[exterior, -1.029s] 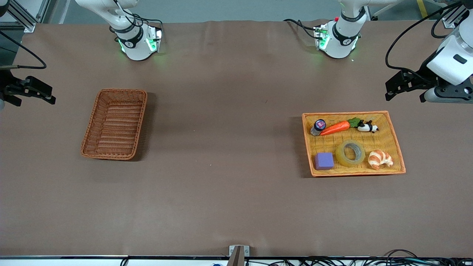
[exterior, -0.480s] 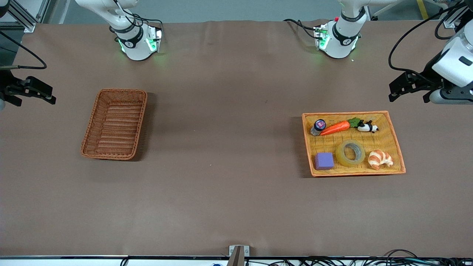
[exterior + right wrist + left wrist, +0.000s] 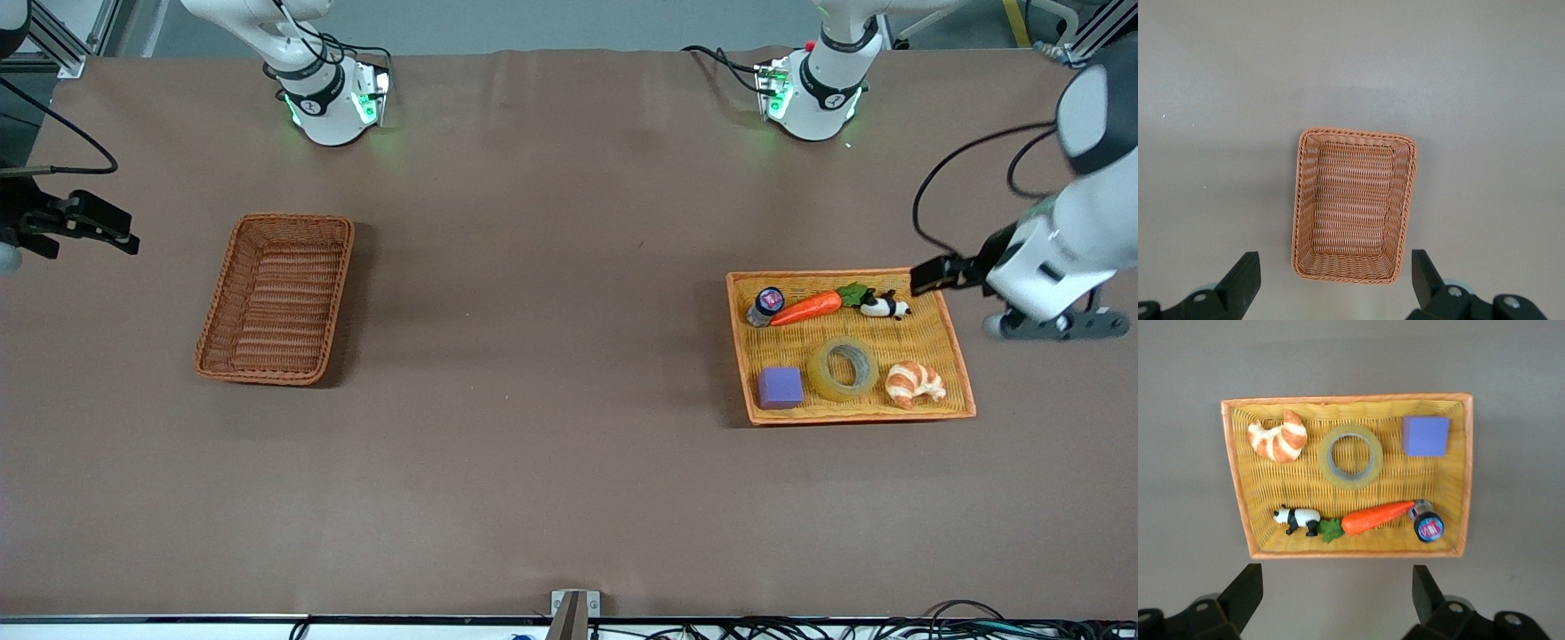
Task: Move tape to another basket
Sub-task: 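Lower the left gripper over the clear tape roll in the tray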
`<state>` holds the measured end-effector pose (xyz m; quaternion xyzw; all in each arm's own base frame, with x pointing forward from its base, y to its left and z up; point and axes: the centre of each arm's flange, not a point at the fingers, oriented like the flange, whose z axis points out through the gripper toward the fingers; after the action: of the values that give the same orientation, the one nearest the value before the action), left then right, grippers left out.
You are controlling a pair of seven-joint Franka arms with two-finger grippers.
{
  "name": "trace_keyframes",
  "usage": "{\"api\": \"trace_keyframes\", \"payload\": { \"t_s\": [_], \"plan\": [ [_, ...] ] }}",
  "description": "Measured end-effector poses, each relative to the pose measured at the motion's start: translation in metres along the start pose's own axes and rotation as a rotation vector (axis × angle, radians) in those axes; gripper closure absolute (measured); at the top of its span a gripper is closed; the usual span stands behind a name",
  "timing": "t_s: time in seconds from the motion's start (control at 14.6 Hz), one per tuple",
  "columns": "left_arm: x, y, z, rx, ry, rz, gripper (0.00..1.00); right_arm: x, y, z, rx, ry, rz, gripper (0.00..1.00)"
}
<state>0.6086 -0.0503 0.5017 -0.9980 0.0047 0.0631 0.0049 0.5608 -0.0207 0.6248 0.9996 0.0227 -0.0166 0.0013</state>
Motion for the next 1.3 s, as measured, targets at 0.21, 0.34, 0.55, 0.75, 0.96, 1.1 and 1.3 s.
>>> {"api": "trace_keyframes", "payload": {
  "t_s": [0.21,0.34,0.55,0.75,0.96,1.1,1.3],
  "plan": [
    [0.029,-0.006,0.058,0.05,0.023,0.008,0.0,0.0,0.0,0.0,0.0,0.0,0.0,0.0],
    [0.041,-0.009,0.098,0.07,0.053,0.019,0.0,0.0,0.0,0.0,0.0,0.0,0.0,0.0],
    [0.05,-0.02,0.146,0.072,0.042,-0.006,0.03,0.0,0.0,0.0,0.0,0.0,0.0,0.0],
    [0.06,-0.03,0.185,0.07,0.039,-0.032,0.12,0.0,0.0,0.0,0.0,0.0,0.001,0.0],
    [0.062,-0.03,0.222,0.047,-0.009,-0.057,0.12,0.0,0.0,0.0,0.0,0.0,0.0,0.0],
    [0.06,-0.028,0.241,0.011,-0.031,-0.08,0.12,0.0,0.0,0.0,0.0,0.0,0.001,0.0],
    [0.056,-0.029,0.272,0.002,-0.028,-0.089,0.12,0.0,0.001,0.0,0.0,0.0,0.001,0.0]
  ]
}}
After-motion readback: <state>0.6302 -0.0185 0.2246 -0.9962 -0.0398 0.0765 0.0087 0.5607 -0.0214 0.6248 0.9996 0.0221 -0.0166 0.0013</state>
